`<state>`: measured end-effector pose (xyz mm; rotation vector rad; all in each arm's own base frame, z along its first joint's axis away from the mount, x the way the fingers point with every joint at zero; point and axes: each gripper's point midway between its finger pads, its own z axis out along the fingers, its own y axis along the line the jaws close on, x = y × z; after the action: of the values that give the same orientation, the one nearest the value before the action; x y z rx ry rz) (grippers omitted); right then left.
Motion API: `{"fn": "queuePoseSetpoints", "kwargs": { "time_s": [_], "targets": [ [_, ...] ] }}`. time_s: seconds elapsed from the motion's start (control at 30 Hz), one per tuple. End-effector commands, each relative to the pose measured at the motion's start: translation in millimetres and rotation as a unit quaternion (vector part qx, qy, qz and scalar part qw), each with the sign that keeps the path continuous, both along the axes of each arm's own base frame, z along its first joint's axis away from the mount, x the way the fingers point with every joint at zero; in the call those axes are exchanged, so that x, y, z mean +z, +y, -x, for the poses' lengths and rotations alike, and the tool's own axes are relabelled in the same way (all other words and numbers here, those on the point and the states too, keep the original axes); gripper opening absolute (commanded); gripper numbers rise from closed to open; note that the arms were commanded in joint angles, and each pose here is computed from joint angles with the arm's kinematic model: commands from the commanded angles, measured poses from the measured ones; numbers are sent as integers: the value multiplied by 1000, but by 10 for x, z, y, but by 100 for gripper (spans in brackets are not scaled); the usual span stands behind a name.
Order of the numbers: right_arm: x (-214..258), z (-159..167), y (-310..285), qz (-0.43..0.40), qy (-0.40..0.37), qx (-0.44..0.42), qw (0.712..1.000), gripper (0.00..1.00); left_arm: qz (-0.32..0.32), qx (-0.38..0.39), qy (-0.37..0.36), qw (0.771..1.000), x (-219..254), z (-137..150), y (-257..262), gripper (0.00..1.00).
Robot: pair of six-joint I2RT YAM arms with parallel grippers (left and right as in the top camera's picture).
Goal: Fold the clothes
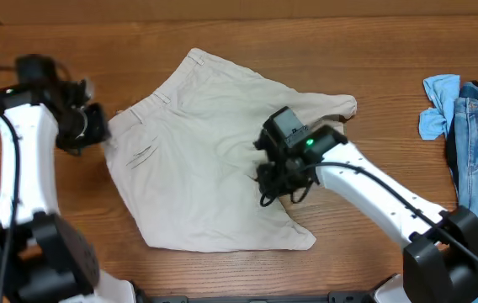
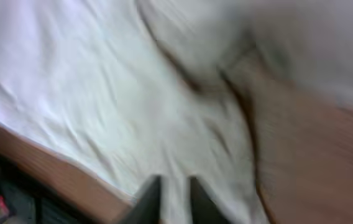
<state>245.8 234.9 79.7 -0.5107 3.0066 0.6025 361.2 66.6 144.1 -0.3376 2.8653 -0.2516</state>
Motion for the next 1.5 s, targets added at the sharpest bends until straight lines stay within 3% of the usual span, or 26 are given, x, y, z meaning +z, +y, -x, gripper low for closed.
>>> {"fn": "queuePoseSetpoints", "kwargs": {
  "time_s": [0.0, 0.2, 0.6, 0.8, 1.0, 1.13, 1.2, 1.27, 1.37, 1.47],
  "targets": [
    [-82, -320, -45, 2, -49, -98, 994, 4, -64, -12, -51, 997, 460, 49, -40, 27],
    [-68, -914, -214, -27, -106, -175, 978, 4, -83, 13, -60, 995, 695, 266, 20, 33],
    [-845, -1306, -221, -46, -78, -206, 974, 5, -78, 21, -50, 996, 682, 319, 11, 32],
    [-855, -2132, -888, -71, -139, -355, 922, 4, -72, 22, -43, 996, 670, 350, -11, 32],
    [-236, -2814, -1156, -163, -202, -334, 906, 4, -66, 20, -34, 997, 656, 394, -36, 31],
    [241, -2896, -1056, -214, -197, -266, 919, 8, -54, 9, -47, 997, 675, 340, -101, 32],
    [461, -2822, -1042, -220, -175, -244, 928, 24, -30, -30, -67, 997, 707, 271, -246, 39],
    [661, -2658, -1042, -204, -153, -219, 942, 49, 2, -117, -103, 988, 766, 176, -536, 49],
    [942, -2406, -1057, -190, -135, -207, 950, 55, -9, -175, -109, 978, 680, 58, -720, 54],
    [1289, -2151, -1068, -190, -139, -201, 951, 55, -5, -235, -88, 968, 383, -106, -998, 48]
  ]
}}
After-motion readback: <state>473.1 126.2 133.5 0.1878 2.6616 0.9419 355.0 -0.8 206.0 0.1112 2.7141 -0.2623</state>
